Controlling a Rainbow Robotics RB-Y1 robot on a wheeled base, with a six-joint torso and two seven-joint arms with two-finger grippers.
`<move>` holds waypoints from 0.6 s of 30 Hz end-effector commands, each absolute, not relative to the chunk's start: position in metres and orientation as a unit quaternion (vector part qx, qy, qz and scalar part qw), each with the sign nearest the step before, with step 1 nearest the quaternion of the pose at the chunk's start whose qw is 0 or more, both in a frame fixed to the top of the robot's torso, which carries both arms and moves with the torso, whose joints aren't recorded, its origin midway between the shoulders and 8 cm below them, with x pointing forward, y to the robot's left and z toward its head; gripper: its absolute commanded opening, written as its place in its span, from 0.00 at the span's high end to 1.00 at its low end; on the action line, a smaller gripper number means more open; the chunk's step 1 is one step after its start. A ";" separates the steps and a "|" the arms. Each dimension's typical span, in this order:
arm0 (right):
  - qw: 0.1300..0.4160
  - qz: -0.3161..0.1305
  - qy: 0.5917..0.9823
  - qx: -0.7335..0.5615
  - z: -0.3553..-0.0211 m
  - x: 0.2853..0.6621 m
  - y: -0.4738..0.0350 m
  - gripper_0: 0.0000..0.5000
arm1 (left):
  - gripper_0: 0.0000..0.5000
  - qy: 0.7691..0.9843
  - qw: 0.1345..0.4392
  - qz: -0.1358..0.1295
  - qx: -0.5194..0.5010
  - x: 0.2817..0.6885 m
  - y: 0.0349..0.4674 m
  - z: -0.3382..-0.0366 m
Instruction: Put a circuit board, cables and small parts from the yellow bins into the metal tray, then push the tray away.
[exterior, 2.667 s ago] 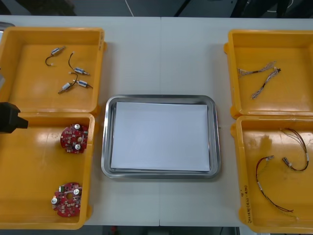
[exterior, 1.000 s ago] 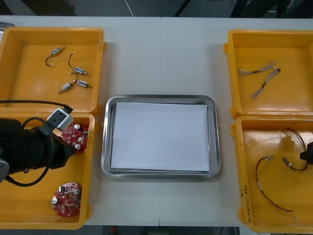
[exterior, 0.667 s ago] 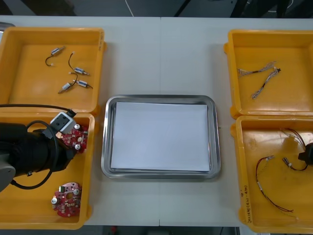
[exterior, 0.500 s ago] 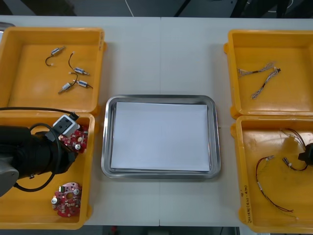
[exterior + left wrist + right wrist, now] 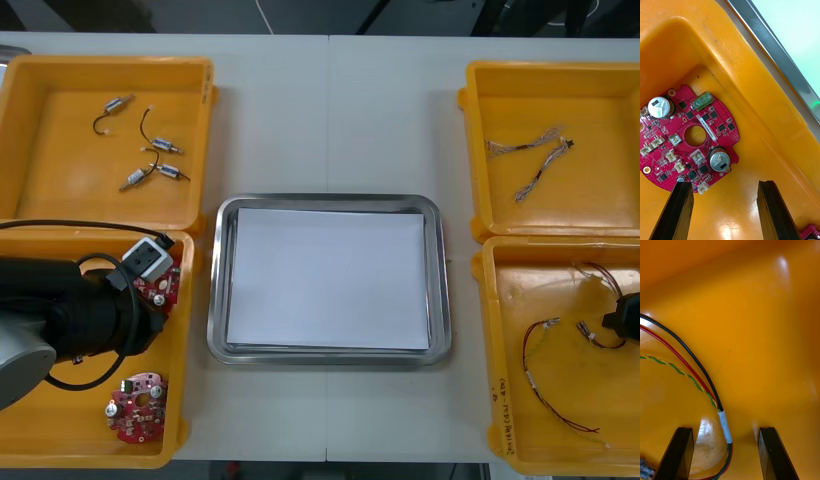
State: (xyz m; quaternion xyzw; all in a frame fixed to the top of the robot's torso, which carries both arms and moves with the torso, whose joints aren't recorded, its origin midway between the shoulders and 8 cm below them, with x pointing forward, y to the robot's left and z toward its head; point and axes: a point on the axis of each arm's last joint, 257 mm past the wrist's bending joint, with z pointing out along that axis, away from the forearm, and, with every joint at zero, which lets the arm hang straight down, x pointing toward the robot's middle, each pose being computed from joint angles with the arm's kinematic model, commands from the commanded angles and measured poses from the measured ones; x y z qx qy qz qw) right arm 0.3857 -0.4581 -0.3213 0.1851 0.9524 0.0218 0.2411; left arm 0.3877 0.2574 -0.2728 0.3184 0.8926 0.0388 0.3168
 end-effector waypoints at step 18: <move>0.229 0.034 0.951 0.206 -0.332 0.374 -0.457 1.00 | 0.00 0.893 0.337 0.033 0.296 0.411 0.247 -0.270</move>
